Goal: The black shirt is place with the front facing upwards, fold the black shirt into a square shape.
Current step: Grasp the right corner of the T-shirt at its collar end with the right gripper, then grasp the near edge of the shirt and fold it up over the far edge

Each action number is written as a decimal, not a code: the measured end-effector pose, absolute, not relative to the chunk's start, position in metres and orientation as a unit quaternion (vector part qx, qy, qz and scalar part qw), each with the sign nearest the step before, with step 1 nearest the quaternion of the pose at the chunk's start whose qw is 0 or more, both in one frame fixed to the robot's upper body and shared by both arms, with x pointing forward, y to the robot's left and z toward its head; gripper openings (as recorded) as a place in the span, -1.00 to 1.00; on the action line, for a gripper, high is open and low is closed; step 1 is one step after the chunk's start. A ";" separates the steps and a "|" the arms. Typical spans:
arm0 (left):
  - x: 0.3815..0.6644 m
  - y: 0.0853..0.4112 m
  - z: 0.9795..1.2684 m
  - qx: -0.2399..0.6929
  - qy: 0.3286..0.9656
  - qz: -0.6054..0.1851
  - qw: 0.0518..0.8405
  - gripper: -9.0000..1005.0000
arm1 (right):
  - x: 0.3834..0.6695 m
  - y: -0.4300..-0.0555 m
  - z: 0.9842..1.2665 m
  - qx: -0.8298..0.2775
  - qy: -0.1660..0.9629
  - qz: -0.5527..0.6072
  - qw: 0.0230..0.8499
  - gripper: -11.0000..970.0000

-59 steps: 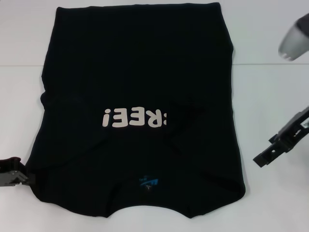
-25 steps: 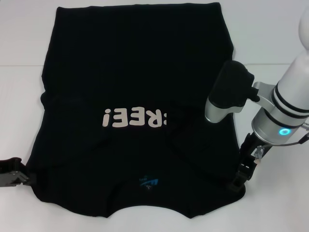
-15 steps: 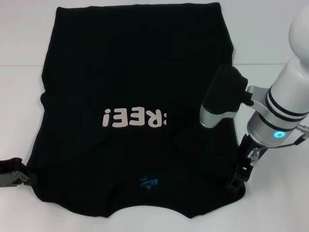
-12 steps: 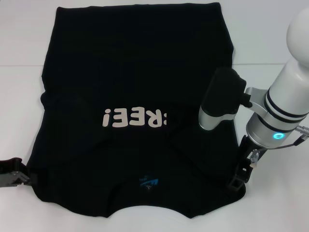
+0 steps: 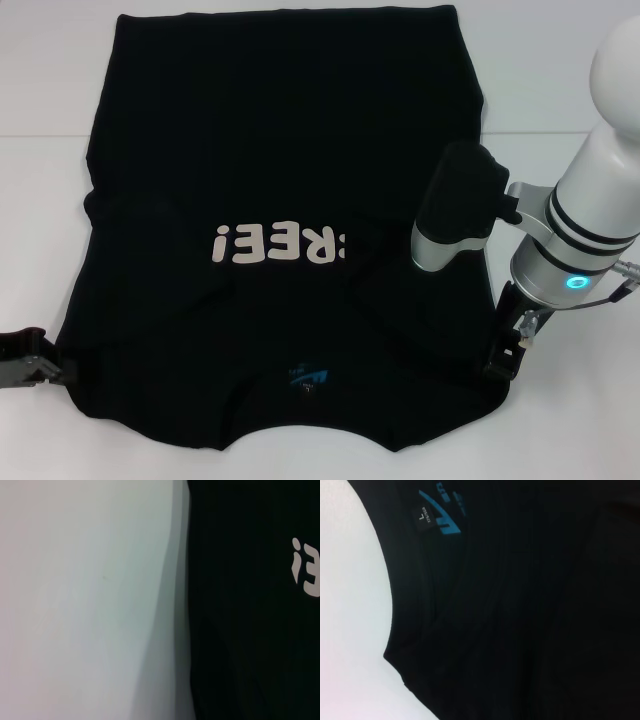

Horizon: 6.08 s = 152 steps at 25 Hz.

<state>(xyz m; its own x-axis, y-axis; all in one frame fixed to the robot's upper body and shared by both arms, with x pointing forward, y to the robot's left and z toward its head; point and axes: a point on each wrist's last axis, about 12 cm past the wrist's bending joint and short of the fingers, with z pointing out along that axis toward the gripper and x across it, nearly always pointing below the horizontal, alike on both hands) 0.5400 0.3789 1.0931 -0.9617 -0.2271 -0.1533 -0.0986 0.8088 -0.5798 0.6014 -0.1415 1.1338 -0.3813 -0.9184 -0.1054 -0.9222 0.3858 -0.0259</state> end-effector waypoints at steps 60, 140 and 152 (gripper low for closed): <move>0.495 0.373 1.103 0.038 0.905 -0.421 -0.041 -0.92 | 0.514 -0.338 1.101 -0.281 0.851 0.427 0.124 -0.91; 0.588 0.337 1.065 -0.216 0.753 -0.423 0.454 -0.88 | 0.629 -0.269 1.064 0.039 0.818 0.302 0.489 -0.89; 0.566 0.354 1.056 -0.227 0.741 -0.416 0.476 -0.29 | 0.618 -0.290 1.069 0.031 0.803 0.318 0.503 -0.25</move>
<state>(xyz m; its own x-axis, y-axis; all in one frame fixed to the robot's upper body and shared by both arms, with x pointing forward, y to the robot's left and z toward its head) 0.5656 0.3540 1.0556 -0.4442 -0.7328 -0.5154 0.0591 0.5501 -0.8330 0.6182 -0.2902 1.0687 -0.4911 0.3705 -0.7884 -0.2705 0.7954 0.5423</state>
